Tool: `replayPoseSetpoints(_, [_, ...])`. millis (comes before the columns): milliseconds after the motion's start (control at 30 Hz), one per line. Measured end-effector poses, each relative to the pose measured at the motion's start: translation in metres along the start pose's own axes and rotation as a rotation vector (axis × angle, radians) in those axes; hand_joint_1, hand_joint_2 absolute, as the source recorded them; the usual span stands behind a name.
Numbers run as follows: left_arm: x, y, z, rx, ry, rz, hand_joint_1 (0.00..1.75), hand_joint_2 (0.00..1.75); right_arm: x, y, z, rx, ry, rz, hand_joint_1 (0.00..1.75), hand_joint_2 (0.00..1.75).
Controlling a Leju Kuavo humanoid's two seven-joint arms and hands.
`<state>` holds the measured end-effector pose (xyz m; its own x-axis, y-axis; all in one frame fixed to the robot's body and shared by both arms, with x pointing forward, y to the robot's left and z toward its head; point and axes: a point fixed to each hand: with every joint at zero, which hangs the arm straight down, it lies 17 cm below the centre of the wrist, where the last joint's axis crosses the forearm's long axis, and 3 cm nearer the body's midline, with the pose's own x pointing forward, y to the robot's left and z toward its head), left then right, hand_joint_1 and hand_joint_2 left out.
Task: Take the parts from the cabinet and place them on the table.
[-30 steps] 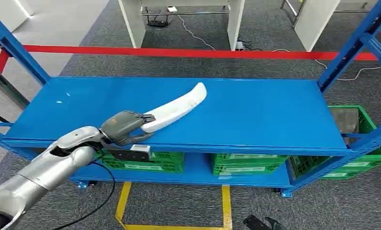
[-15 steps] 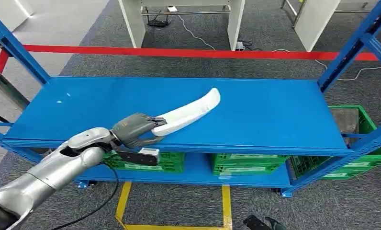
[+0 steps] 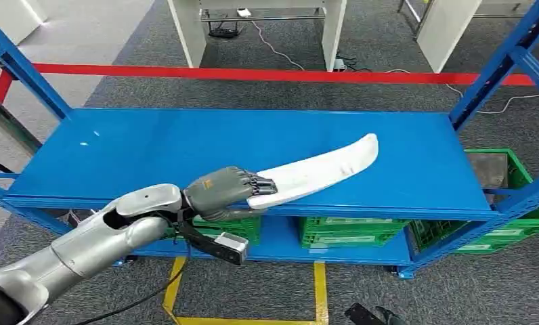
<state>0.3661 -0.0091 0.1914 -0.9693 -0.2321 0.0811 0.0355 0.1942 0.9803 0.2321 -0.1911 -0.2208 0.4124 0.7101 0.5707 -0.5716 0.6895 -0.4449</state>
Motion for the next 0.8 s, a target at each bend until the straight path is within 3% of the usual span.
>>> replayPoseSetpoints(367, [0.038,0.015,-0.009,0.027,-0.102,-0.017,1.75,1.75,-0.001,-0.001,0.000,-0.006,0.006,-0.007,0.00,1.75])
replayPoseSetpoints(800, [0.039,0.014,-0.002,0.008,-0.114,-0.032,1.75,1.75,-0.001,-0.003,0.000,-0.014,0.001,-0.021,0.00,1.75])
